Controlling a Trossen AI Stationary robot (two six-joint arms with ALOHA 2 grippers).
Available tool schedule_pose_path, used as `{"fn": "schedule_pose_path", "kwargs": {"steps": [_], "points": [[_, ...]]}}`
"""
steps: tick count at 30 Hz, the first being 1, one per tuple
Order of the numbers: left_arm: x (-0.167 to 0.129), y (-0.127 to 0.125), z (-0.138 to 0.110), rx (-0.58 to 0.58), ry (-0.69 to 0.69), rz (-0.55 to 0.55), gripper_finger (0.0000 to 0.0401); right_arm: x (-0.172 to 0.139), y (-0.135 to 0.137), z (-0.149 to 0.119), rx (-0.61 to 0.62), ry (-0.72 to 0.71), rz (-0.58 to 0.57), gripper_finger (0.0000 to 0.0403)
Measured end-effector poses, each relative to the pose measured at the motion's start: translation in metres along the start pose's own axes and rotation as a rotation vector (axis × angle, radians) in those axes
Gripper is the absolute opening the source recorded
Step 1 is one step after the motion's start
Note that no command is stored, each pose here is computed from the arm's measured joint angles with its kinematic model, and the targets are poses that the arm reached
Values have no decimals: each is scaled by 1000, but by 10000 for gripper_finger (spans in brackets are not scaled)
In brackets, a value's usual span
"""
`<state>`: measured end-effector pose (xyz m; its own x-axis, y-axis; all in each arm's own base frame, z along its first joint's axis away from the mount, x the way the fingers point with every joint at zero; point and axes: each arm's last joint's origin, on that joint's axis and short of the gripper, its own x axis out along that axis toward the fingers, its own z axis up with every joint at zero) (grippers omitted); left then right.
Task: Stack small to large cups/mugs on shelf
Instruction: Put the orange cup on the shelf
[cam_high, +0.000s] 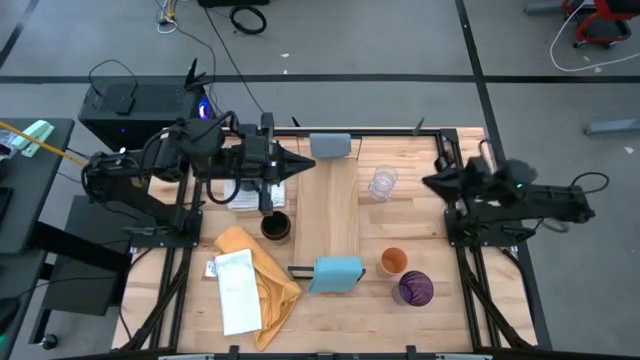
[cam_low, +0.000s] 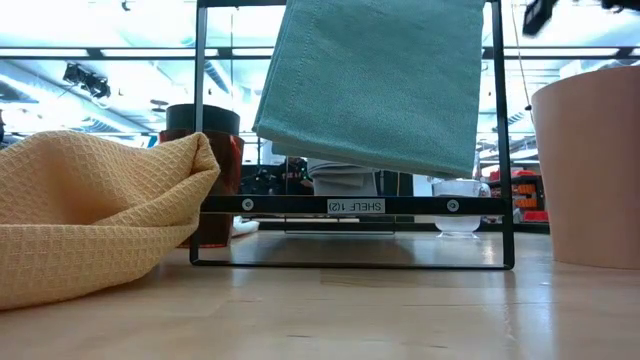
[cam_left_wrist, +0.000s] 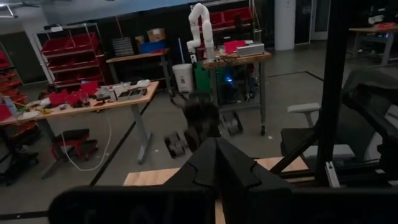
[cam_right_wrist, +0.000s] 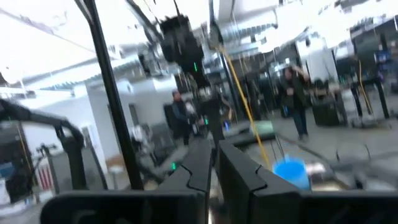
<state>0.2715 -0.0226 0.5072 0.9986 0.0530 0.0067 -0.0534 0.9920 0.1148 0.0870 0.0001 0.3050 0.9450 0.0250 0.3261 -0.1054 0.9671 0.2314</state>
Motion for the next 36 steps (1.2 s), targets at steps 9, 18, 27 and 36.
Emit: {"fn": "schedule_pose_path", "kwargs": {"steps": [9,18,27,36], "points": [[7,-2,-5,21,26,-3,23,41,19,77,-111,-77,17,36],[8,-1,-5,105,22,3,16,85,32,132,-140,-10,2,36],[22,19,-46,39,359,219,18,117,35,153,-209,158,-56,36],[55,44,-90,-157,526,488,13,115,39,178,-351,235,-161,36]]}}
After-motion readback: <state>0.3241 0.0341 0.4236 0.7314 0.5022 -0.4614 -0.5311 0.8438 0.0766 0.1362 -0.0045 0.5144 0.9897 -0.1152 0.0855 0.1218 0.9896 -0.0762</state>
